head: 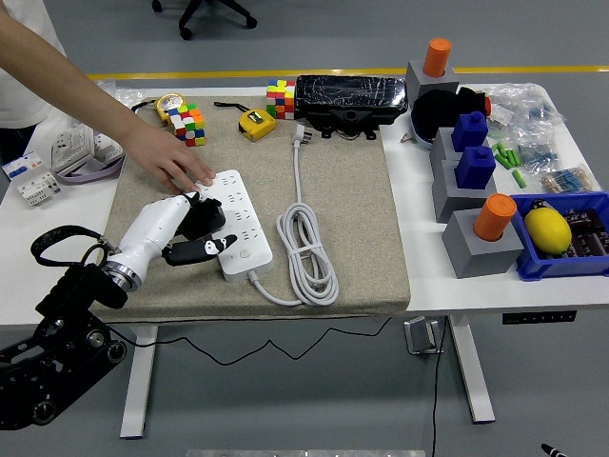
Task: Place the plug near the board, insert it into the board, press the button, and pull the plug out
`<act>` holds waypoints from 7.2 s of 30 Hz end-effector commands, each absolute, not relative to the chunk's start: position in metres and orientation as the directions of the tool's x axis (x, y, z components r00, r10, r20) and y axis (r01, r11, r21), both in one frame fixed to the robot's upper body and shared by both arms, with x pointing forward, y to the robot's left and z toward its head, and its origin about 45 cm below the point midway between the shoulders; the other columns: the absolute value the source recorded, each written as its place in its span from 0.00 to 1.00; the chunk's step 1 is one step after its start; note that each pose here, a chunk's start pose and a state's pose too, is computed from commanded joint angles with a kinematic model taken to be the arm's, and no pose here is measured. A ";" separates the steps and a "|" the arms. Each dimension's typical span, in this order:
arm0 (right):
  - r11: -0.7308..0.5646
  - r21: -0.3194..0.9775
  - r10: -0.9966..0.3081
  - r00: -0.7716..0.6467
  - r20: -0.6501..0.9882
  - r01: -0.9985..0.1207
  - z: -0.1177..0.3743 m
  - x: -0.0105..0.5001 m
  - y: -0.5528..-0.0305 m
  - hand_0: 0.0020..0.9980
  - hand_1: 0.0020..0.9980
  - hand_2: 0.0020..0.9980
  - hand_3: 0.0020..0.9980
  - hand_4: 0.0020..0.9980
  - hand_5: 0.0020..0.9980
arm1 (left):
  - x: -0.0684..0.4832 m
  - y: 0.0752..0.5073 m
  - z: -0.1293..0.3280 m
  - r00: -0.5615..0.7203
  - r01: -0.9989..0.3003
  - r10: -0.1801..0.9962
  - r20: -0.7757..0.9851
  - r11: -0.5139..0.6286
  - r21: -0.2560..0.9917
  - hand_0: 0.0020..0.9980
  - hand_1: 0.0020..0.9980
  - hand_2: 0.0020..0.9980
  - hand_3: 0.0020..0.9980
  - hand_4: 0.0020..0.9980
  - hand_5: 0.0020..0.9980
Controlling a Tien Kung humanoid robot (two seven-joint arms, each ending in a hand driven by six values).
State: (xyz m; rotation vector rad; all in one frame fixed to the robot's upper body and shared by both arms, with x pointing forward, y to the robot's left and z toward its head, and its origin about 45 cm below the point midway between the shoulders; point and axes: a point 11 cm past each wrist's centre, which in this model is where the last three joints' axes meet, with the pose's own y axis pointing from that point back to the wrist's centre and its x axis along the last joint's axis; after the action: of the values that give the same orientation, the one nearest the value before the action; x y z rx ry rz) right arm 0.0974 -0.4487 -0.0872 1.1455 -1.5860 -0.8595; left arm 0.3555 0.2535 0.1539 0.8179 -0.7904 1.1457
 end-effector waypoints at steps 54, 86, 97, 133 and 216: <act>0.314 0.909 -0.950 -0.089 0.301 -0.276 -0.086 0.099 -0.451 0.65 0.65 0.66 0.57 0.99 0.56 | 0.320 0.210 0.163 0.505 -0.858 0.280 0.817 0.267 0.439 0.07 0.07 0.14 0.85 0.86 0.54; 0.314 0.909 -0.949 -0.089 0.301 -0.273 -0.086 0.096 -0.451 0.65 0.65 0.66 0.57 0.99 0.56 | 0.319 0.218 0.146 0.567 -0.823 0.261 0.781 0.224 0.522 0.07 0.07 0.13 0.80 0.88 0.56; 0.315 0.909 -0.949 -0.096 0.300 -0.273 -0.087 0.096 -0.450 0.65 0.65 0.66 0.57 0.99 0.56 | 0.332 0.216 0.175 0.421 -0.902 0.472 0.775 0.309 0.301 0.09 0.07 0.15 0.75 0.88 0.56; 0.312 0.909 -0.950 -0.092 0.298 -0.276 -0.087 0.098 -0.449 0.65 0.65 0.66 0.57 0.99 0.56 | 0.332 0.213 0.165 0.463 -0.883 0.435 0.772 0.303 0.359 0.08 0.06 0.14 0.71 0.85 0.50; 0.312 0.907 -0.950 -0.095 0.297 -0.282 -0.085 0.101 -0.450 0.66 0.65 0.66 0.57 1.00 0.56 | 0.391 0.267 0.147 0.262 -0.965 0.345 0.901 0.109 0.239 0.64 0.62 0.57 0.59 0.89 0.34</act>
State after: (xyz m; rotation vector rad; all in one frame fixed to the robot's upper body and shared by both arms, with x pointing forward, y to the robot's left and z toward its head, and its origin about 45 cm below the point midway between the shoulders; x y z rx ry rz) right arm 0.1009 -0.4502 -0.0854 1.1513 -1.5937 -0.8499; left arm 0.3906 0.2666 0.1472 1.0070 -0.7886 1.1267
